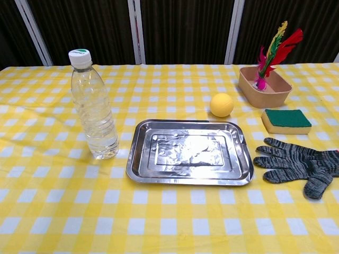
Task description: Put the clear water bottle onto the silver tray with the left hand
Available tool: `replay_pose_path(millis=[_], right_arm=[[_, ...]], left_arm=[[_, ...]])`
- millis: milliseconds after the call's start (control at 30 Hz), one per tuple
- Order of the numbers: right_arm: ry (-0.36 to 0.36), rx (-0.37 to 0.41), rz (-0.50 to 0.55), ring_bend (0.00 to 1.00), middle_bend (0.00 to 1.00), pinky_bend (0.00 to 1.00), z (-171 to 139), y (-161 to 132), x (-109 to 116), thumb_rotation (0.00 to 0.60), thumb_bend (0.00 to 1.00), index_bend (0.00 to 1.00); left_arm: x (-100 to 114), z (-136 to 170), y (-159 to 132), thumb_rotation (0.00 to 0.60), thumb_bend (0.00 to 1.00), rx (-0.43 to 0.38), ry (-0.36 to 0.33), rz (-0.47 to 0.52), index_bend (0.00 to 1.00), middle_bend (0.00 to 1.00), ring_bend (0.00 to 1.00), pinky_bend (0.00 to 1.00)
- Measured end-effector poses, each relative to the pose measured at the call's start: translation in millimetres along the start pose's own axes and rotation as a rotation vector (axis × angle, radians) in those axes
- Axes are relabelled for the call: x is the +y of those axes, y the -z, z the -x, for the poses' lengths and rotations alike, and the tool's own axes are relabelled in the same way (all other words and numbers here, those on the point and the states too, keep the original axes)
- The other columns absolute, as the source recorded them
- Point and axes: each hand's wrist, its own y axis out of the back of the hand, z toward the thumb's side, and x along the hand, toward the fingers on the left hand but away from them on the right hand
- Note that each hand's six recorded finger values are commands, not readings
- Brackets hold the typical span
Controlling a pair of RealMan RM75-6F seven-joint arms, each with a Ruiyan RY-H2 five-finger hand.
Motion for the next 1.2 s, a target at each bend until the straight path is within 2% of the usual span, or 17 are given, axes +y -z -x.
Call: replay_pose_path(millis=[233, 833, 1033, 1133, 1200], right_arm=[[0.000, 0.006, -0.006, 0.00, 0.00, 0.00, -1.3, -1.2, 0.1, 0.600, 0.05, 0.08], [-0.003, 0.006, -0.004, 0.00, 0.00, 0.00, -1.9, -1.1, -1.0, 0.600, 0.05, 0.08], [-0.003, 0.001, -0.003, 0.00, 0.00, 0.00, -1.3, 0.3, -0.9, 0.600, 0.05, 0.08], [-0.005, 0.006, -0.002, 0.00, 0.00, 0.00, -1.5, -0.6, -1.4, 0.600, 0.05, 0.08], [-0.008, 0.004, 0.000, 0.00, 0.00, 0.00, -1.0, -0.3, -2.0, 0.600, 0.05, 0.08]], left_arm=[[-4.2, -1.6, -1.9, 0.600, 0.22, -0.005, 0.012, -0.002, 0.17, 0.11, 0.00, 0.00], [-1.3, -5.2, 3.4, 0.600, 0.22, 0.001, 0.005, 0.064, 0.17, 0.11, 0.00, 0.00], [-7.7, -11.2, -3.6, 0.600, 0.22, -0.023, 0.023, 0.166, 0.17, 0.11, 0.00, 0.00], [-19.0, -18.3, -10.8, 0.600, 0.22, -0.043, 0.075, 0.266, 0.17, 0.11, 0.00, 0.00], [-31.0, -25.4, -16.2, 0.600, 0.22, -0.052, 0.134, 0.344, 0.17, 0.11, 0.00, 0.00]])
